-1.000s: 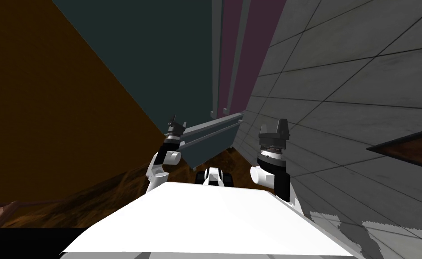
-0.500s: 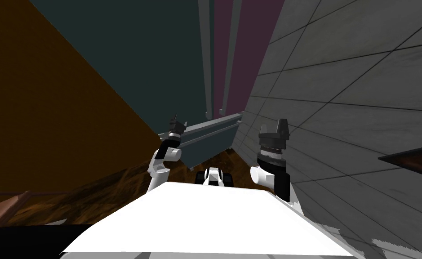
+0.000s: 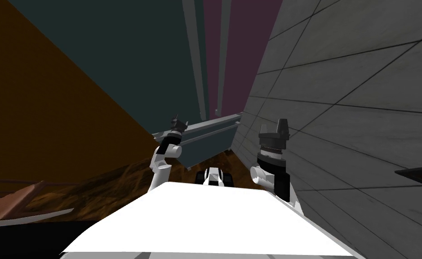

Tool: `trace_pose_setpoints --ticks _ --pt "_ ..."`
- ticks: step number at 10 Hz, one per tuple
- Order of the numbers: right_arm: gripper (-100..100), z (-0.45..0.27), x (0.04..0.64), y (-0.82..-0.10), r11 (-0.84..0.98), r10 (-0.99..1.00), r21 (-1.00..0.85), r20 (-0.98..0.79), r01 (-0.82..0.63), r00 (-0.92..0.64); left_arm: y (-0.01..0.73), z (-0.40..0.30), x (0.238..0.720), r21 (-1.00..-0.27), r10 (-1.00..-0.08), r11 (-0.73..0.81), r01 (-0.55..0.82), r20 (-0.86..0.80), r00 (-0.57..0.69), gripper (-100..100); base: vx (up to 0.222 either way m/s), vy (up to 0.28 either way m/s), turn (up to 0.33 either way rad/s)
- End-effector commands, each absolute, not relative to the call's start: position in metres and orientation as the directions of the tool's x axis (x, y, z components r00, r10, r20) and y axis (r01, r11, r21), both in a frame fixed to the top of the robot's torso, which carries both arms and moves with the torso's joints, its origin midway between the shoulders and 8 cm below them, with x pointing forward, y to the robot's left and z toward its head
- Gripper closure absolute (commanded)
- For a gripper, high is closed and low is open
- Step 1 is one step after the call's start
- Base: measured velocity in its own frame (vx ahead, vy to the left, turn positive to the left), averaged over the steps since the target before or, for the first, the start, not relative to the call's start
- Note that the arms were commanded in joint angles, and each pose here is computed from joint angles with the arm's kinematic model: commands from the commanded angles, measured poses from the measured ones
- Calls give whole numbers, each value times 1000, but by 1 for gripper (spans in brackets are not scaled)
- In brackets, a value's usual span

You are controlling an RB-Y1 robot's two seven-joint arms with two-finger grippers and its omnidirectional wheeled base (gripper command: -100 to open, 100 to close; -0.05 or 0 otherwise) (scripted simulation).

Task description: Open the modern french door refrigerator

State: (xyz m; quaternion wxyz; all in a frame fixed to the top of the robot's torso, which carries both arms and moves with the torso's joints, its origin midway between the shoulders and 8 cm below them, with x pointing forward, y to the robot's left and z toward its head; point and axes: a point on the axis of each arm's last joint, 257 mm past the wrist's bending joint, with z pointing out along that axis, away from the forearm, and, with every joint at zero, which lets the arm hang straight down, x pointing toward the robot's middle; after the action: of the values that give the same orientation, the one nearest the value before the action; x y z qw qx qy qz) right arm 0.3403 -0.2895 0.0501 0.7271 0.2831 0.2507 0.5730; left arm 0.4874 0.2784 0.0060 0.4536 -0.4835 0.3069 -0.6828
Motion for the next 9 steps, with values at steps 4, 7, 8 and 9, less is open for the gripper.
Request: trace_pose_setpoints --ticks 4,7,8,9 --pt "0 50 340 -290 183 975 699 -40 -691 218 282 -7 510 -826 -858 -512 236 506 -93 -100 26 -150 90" --pt "0 50 340 -290 183 975 699 -40 -691 218 282 -13 519 -804 -827 -560 198 557 -76 -100 14 -136 69" --pt "0 50 340 -290 183 975 699 -40 -691 218 282 -15 523 -793 -812 -582 182 580 -69 -100 37 -123 95" --pt "0 50 340 -290 183 975 699 -40 -691 218 282 -18 526 -781 -797 -602 167 601 -61 -100 22 -160 105"
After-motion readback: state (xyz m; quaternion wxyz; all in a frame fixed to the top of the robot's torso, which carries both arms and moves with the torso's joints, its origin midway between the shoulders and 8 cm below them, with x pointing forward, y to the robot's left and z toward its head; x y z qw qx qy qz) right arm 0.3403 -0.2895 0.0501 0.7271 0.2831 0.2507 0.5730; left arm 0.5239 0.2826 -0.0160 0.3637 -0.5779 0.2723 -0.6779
